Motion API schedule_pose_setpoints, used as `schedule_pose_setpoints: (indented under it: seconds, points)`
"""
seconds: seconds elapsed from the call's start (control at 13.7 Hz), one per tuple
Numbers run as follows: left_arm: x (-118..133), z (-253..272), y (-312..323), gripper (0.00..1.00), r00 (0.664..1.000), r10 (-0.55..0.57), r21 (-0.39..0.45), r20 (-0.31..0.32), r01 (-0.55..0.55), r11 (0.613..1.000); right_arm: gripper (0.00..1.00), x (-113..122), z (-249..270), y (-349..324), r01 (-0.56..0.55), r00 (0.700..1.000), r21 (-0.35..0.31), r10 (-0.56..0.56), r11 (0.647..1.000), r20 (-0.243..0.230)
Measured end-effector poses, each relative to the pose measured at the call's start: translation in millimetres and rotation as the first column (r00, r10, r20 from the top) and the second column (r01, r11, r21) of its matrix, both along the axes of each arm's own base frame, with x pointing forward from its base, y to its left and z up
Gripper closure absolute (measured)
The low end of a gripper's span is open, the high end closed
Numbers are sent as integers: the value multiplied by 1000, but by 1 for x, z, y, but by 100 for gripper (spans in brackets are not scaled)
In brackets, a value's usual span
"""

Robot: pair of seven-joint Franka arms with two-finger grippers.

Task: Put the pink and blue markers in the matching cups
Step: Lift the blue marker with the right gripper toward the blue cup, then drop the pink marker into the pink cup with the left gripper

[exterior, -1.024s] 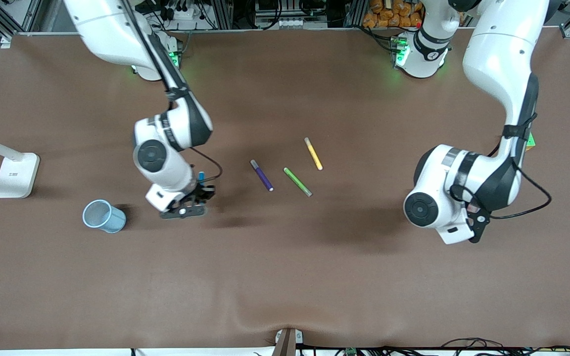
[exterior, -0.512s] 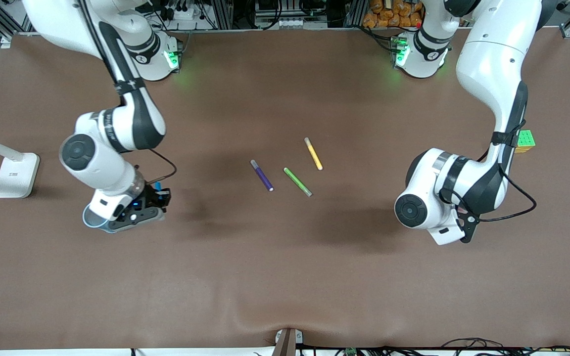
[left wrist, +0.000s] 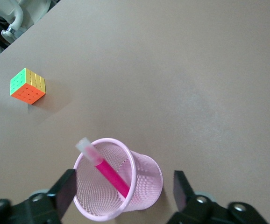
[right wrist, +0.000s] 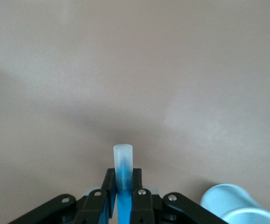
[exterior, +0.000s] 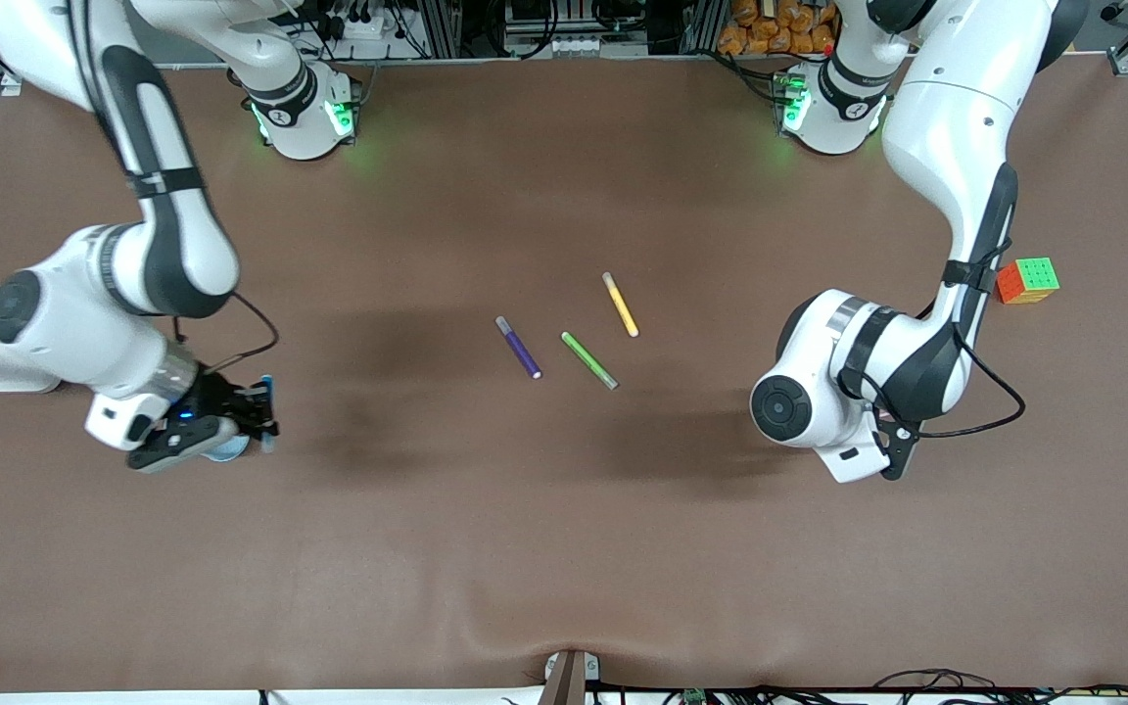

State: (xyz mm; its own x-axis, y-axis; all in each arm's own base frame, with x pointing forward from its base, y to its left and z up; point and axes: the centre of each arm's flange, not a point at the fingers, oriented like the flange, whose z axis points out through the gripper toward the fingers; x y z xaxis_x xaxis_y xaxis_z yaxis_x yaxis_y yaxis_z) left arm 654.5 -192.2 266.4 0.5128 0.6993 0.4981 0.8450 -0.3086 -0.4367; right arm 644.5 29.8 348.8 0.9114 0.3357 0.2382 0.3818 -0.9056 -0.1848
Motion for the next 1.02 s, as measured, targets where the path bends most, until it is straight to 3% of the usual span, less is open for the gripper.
schedule_pose_setpoints:
  seconds: [0.07,0.44,0.73,1.02]
  points:
    - [0,2,-3,0,1000,-13,-7,-6,13,1000,83,2,2,-17,-18,1000,17,18,1000,24]
    - [-12,18,-50,0,999,-46,-115,-14,44,992,83,5,11,-66,-152,977,78,138,985,165]
    - [-8,34,-48,0,998,-62,-155,-17,59,986,83,6,11,-70,-209,961,75,190,975,203]
    - [-6,86,-52,0,990,-136,-263,-25,125,957,83,6,12,-70,-256,942,79,231,963,242]
